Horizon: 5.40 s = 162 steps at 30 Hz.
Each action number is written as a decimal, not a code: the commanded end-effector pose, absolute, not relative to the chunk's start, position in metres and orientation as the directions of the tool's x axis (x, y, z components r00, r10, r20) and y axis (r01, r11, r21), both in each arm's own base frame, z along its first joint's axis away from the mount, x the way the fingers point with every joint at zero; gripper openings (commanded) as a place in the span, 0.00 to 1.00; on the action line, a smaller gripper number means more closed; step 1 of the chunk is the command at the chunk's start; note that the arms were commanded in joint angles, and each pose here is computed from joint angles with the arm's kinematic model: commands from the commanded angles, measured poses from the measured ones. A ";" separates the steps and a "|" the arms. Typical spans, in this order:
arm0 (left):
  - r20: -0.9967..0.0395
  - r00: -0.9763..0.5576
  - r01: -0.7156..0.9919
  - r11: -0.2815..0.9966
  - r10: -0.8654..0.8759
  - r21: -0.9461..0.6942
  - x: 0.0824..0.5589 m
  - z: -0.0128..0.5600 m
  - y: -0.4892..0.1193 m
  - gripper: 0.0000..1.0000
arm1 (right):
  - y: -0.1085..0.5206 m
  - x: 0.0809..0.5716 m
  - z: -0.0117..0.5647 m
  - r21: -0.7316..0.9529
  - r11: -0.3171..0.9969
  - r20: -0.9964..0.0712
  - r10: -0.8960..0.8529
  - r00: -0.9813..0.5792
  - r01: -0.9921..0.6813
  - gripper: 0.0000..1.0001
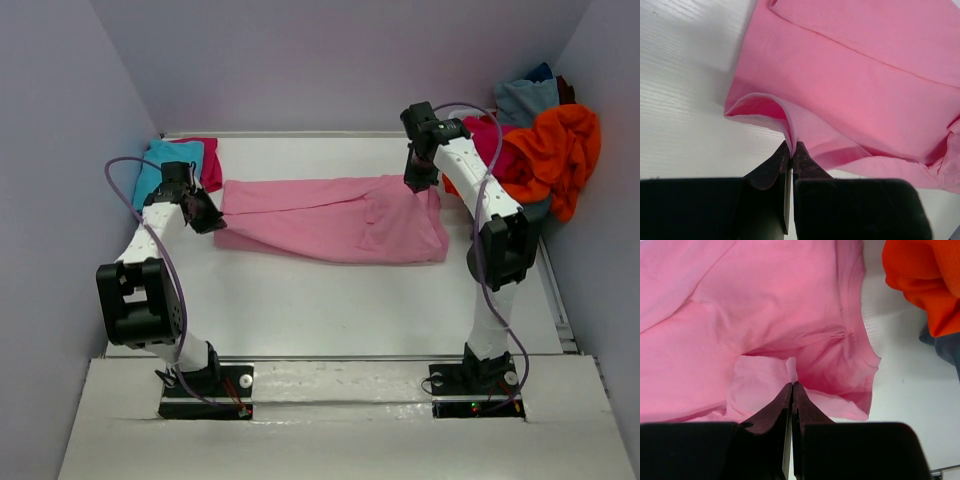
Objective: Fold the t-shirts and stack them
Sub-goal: Fold the rectangle-folded T-shirt at the center of the board.
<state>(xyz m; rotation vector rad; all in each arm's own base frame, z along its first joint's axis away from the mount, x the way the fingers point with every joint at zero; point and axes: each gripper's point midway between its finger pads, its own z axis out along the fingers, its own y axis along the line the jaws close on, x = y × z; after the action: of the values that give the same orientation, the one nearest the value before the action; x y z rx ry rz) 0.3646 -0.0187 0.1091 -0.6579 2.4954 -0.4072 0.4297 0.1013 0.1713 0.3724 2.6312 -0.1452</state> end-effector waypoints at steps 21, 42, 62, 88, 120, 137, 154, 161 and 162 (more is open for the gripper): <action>-0.402 -0.734 -0.409 0.829 -0.547 -0.380 0.426 0.107 -0.008 0.06 | 0.066 0.486 0.223 0.023 0.914 -0.604 0.336 -0.722 0.406 0.07; -0.382 -0.735 -0.419 0.818 -0.560 -0.394 0.471 0.098 -0.010 0.06 | 0.053 0.516 0.216 0.065 0.900 -0.624 0.373 -0.686 0.430 0.07; -0.355 -0.748 -0.443 0.821 -0.560 -0.361 0.473 0.076 -0.007 0.06 | 0.049 0.535 0.178 0.050 0.907 -0.603 0.361 -0.712 0.418 0.07; -0.494 -0.700 -0.401 0.856 -0.516 -0.326 0.477 0.128 -0.008 0.74 | 0.051 0.533 0.157 0.034 0.914 -0.575 0.349 -0.740 0.405 0.07; -0.446 -0.826 -0.185 0.913 -0.345 -0.363 0.450 0.130 -0.089 0.78 | 0.056 0.538 0.155 0.051 0.922 -0.568 0.343 -0.748 0.384 0.07; -0.367 -0.906 -0.070 0.929 -0.212 -0.364 0.438 0.101 -0.140 0.77 | 0.063 0.541 0.136 0.074 0.924 -0.544 0.353 -0.761 0.375 0.07; -0.322 -0.942 0.044 0.914 -0.096 -0.403 0.432 0.093 -0.200 0.77 | 0.094 0.459 0.121 0.078 0.959 -0.365 0.283 -0.887 0.274 0.07; -0.316 -0.944 0.043 0.916 -0.093 -0.398 0.431 0.090 -0.199 0.77 | 0.094 0.440 0.110 0.058 0.961 -0.331 0.273 -0.903 0.269 0.07; -0.315 -0.945 0.044 0.917 -0.090 -0.395 0.431 0.089 -0.198 0.77 | 0.093 0.440 0.109 0.051 0.961 -0.331 0.271 -0.904 0.270 0.07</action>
<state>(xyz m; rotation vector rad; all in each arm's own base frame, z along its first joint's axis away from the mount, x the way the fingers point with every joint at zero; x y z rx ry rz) 0.4265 -0.1981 0.0774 -0.0659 2.7672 -0.5682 0.4402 0.0908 0.0901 0.4169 2.8170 -0.0220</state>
